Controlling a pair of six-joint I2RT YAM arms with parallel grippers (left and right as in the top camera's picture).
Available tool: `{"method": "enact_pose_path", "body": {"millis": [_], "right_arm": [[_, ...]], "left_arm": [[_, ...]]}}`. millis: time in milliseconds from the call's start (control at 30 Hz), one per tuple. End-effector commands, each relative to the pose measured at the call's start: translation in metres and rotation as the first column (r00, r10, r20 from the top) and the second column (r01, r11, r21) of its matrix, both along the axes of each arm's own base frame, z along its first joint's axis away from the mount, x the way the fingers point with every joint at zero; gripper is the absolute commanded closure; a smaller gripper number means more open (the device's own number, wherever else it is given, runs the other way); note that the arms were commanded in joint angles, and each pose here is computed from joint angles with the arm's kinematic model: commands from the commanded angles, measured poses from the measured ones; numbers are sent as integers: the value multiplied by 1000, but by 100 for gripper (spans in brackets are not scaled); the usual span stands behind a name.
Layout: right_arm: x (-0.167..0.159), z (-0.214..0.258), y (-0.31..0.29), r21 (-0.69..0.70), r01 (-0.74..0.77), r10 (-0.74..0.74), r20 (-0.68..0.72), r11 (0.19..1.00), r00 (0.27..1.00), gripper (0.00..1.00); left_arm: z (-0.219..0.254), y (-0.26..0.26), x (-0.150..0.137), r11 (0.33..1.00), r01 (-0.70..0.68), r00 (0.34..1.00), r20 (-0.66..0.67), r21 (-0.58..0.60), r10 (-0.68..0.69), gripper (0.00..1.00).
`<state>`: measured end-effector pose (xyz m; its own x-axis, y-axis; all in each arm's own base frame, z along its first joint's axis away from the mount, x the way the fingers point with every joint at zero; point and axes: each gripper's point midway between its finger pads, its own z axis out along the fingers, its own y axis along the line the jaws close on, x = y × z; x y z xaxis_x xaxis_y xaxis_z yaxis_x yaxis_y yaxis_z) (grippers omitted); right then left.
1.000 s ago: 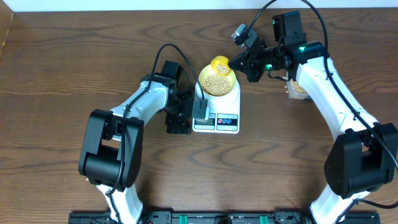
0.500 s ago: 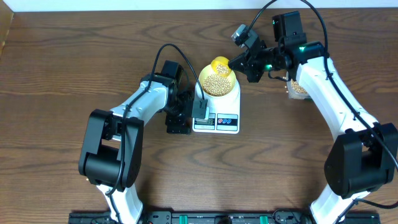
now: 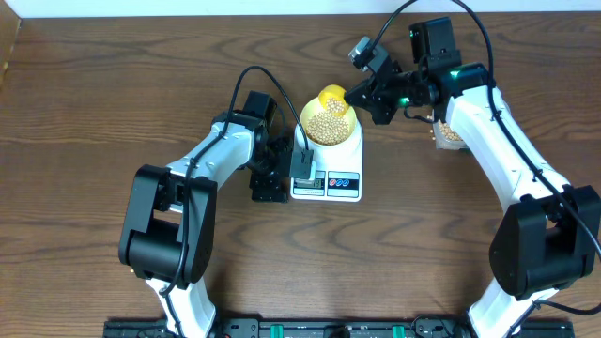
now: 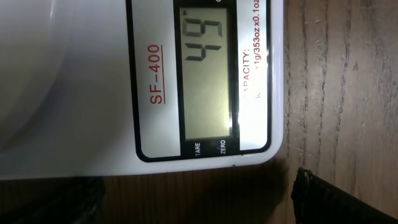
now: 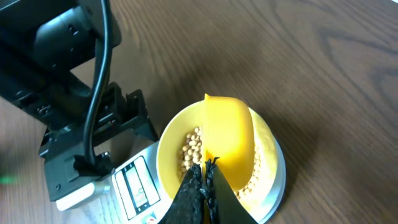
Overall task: Scoop item into bowl and weigh 50g on scale
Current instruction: 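Tilt and shake the scoop with right gripper to trickle soybeans into bowl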
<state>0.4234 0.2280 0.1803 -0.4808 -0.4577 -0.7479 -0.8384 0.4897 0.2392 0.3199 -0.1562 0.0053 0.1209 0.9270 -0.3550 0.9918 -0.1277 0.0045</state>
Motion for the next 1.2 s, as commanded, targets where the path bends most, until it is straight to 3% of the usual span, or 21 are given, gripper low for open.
{"method": "enact_pose_path", "body": {"millis": [0,167,267,767,933,1067,1167], "right_arm": [[-9,16,9,31,-69,68,37,997,997,99],[-5,16,7,30,-36,35,24,999,999,99],[-10,17,10,36,-91,89,54,995,995,99],[0,15,5,20,5,-5,17,1000,1000,99],[-13,18,12,45,-105,102,50,993,994,99],[9,9,-3,-24,65,-64,21,998,998,99],[-7,14,8,6,-79,79,70,997,994,99]], "left_arm": [[-5,-4,-9,1000,22,999,-28,-12,-23,2],[-5,-4,-9,1000,22,999,-28,-12,-23,2],[-5,-4,-9,1000,22,999,-28,-12,-23,2],[-5,-4,-9,1000,22,999,-28,-12,-23,2],[-5,-4,-9,1000,22,999,-28,-12,-23,2],[-5,-4,-9,1000,22,999,-28,-12,-23,2],[-5,-4,-9,1000,22,999,-28,-12,-23,2]]}}
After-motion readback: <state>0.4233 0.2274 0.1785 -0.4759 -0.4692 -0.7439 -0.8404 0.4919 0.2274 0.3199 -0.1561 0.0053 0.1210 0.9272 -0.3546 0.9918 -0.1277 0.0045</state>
